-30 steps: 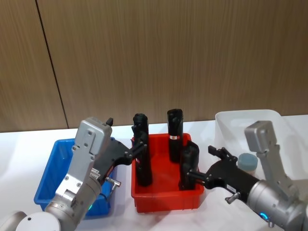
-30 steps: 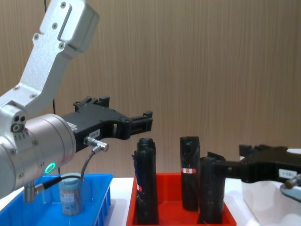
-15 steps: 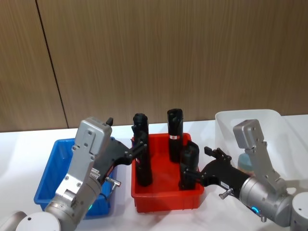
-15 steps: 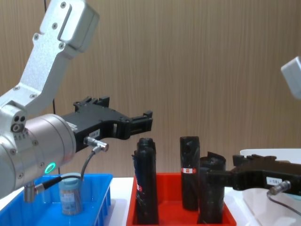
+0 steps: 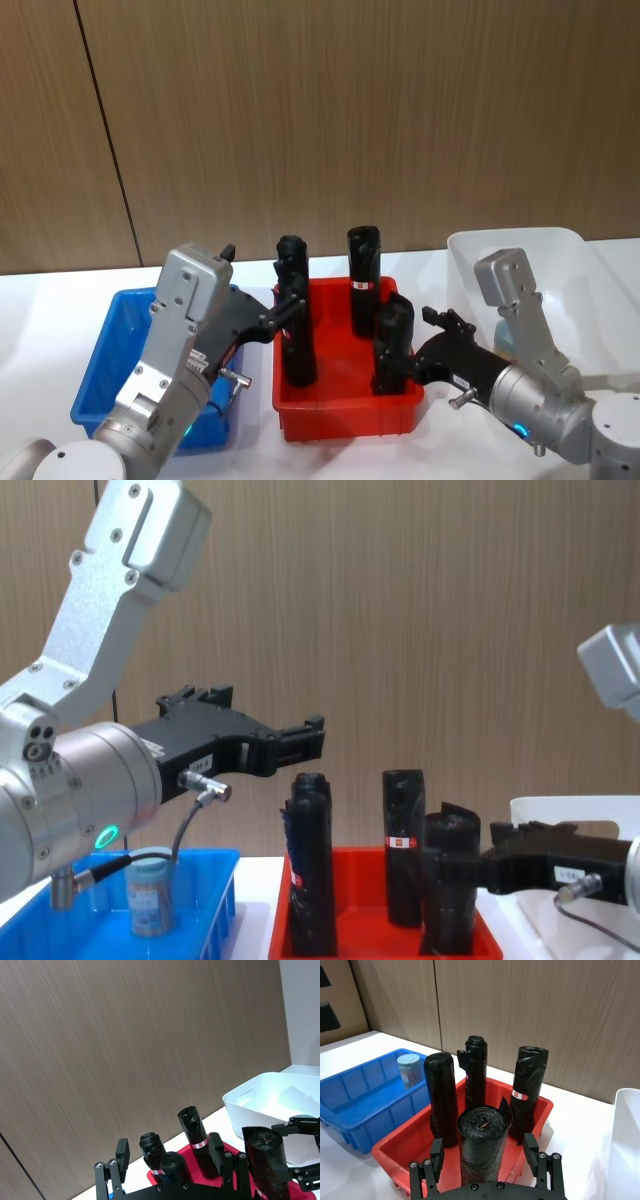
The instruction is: Pick the cotton swabs from the blue box and place them into the white box.
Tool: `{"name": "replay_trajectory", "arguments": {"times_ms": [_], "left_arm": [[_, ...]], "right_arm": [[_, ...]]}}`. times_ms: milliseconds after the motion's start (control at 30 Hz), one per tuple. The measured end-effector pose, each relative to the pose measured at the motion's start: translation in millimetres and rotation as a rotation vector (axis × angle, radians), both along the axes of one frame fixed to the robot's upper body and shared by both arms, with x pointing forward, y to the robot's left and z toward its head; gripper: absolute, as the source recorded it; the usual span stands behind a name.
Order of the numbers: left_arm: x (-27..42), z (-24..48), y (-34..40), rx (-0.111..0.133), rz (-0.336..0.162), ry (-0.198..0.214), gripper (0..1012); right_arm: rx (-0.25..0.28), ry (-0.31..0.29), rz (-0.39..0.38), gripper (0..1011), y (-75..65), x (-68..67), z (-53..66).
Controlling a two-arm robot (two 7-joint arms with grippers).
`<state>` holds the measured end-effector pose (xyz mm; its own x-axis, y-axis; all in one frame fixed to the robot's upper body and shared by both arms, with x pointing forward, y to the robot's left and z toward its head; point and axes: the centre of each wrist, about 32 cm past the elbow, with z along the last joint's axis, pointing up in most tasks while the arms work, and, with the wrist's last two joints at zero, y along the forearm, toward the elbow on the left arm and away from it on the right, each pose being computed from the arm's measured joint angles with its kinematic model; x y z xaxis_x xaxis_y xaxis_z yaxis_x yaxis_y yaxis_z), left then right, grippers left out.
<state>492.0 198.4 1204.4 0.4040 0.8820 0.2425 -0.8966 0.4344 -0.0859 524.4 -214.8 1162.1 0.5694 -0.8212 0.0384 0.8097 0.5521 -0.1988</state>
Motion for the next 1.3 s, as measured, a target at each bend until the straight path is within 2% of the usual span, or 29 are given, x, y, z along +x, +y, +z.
{"name": "replay_trajectory", "arguments": {"times_ms": [533,700,733,833,967,1033,1300], "left_arm": [[0.0,0.0,0.0,0.0,0.0,0.0,1004],[0.0,0.0,0.0,0.0,0.0,0.0,1004],[0.0,0.0,0.0,0.0,0.0,0.0,1004],[0.0,0.0,0.0,0.0,0.0,0.0,1004],[0.0,0.0,0.0,0.0,0.0,0.0,1004],[0.0,0.0,0.0,0.0,0.0,0.0,1004],[0.0,0.0,0.0,0.0,0.0,0.0,1004]], "right_arm": [[-0.006,0.021,0.008,997,8.5,12.6,-6.1],[-0.006,0.023,0.008,870,10.6,16.1,-7.0],[-0.006,0.024,0.008,870,10.8,16.6,-7.0],[-0.006,0.024,0.008,745,11.6,18.0,-7.1],[-0.006,0.024,0.008,648,12.2,19.0,-6.9],[-0.006,0.023,0.009,566,12.5,19.2,-6.6],[-0.008,0.005,0.013,499,14.0,17.2,-2.9]]}}
